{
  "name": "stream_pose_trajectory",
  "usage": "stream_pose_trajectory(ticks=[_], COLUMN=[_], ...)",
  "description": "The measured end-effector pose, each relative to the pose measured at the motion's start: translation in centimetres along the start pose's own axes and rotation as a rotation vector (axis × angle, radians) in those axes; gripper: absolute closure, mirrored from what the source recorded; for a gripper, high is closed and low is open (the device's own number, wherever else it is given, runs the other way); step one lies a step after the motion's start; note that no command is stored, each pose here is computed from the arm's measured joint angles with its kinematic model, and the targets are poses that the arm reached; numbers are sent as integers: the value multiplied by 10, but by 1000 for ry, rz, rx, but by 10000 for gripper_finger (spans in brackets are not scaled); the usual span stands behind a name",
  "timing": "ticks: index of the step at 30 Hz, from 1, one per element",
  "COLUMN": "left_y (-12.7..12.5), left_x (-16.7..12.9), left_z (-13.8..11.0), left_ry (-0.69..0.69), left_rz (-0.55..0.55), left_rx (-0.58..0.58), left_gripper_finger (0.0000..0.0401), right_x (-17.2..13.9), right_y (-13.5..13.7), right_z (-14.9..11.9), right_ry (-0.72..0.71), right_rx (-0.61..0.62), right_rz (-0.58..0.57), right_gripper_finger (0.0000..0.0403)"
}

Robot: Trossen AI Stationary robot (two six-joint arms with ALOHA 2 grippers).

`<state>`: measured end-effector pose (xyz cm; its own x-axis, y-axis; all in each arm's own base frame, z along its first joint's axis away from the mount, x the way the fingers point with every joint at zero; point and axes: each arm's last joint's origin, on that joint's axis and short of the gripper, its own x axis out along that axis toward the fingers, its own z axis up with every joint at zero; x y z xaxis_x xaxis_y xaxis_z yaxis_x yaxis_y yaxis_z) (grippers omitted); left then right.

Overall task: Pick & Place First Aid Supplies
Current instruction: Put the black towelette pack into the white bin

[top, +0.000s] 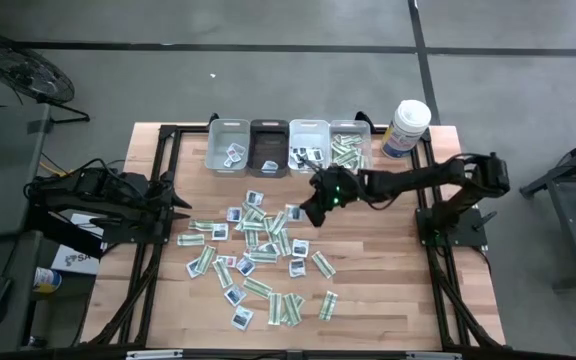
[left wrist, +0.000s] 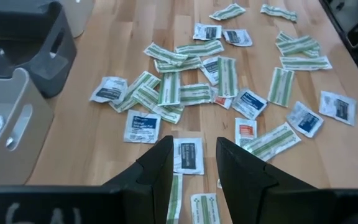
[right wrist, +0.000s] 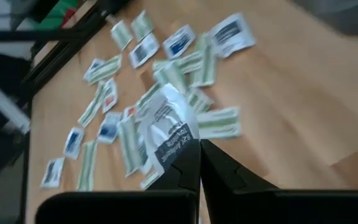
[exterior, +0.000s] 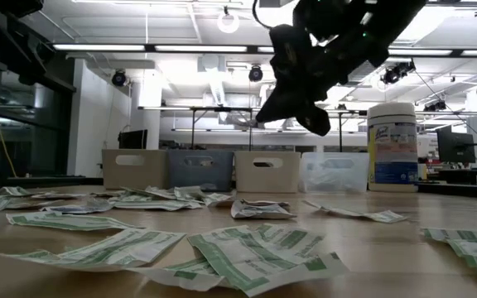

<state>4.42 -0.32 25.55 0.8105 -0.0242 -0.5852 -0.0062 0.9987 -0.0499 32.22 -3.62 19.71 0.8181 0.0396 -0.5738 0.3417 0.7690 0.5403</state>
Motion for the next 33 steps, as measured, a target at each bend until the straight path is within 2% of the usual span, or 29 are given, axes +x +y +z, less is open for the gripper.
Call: stream_pose_trajectory(ticks=[16, 23, 33], left_y=[3, 4, 7], left_x=[-1, -2, -3], left_z=[11, 15, 16], left_ry=[-122, -174, -193], left_rz=[114, 190, 292], left_rx=[-42, -52, -58], left_gripper_finger=[282, 282, 282], right_x=[-26, -39, -40], right_y=[-80, -109, -132], right_z=[57, 66, 66], right_ry=[-295, -345, -315], right_rx=[192, 297, 304], right_rz=[-236, -343, -398], right_gripper_finger=[403, 403, 403])
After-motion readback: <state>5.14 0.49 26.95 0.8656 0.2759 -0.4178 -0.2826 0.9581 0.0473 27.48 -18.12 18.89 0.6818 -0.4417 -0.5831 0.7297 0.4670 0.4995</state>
